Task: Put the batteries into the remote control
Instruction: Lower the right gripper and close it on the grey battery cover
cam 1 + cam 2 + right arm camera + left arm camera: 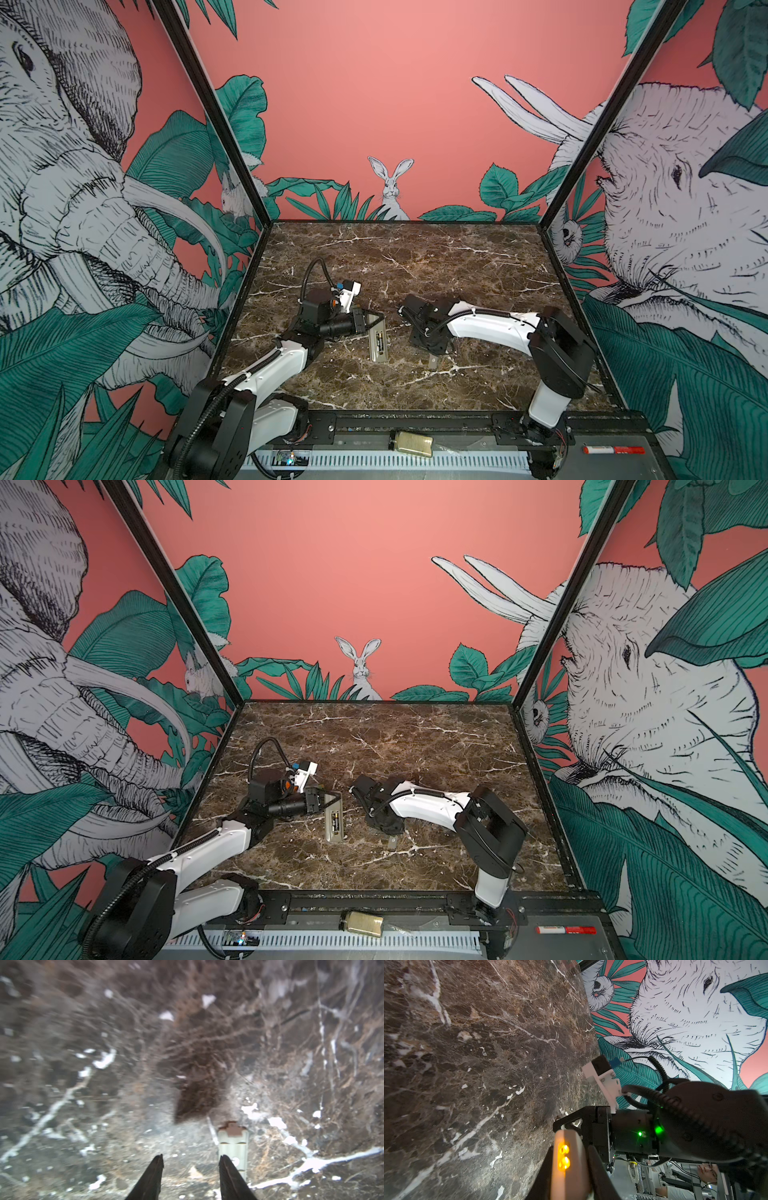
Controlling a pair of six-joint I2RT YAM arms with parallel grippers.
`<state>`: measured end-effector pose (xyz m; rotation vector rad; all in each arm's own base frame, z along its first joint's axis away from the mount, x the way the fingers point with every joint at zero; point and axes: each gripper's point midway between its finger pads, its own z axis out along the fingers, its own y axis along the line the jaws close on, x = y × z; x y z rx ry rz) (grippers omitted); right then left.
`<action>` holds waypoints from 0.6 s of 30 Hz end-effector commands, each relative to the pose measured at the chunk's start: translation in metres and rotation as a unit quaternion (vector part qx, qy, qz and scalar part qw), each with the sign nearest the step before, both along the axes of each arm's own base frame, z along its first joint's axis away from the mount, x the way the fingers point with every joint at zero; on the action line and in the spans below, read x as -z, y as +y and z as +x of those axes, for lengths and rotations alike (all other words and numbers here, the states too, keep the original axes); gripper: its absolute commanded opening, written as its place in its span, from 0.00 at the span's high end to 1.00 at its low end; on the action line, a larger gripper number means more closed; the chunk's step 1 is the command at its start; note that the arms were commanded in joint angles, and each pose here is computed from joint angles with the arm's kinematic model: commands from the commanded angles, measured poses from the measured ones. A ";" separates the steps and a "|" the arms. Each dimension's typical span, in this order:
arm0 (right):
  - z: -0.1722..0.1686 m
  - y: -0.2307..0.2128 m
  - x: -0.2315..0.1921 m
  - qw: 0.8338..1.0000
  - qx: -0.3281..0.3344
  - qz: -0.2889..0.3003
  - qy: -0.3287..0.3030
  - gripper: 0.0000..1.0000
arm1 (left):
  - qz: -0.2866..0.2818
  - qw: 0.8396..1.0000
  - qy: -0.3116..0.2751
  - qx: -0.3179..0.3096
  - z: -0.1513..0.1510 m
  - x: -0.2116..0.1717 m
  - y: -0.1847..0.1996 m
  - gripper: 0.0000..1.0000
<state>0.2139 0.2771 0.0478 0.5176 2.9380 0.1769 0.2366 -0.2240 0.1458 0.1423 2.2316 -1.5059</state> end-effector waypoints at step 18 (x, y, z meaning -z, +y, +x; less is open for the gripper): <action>-0.018 -0.028 0.028 0.998 0.028 -0.044 0.037 0.56 | -0.012 1.000 -0.016 0.006 -0.002 -0.007 0.000 1.00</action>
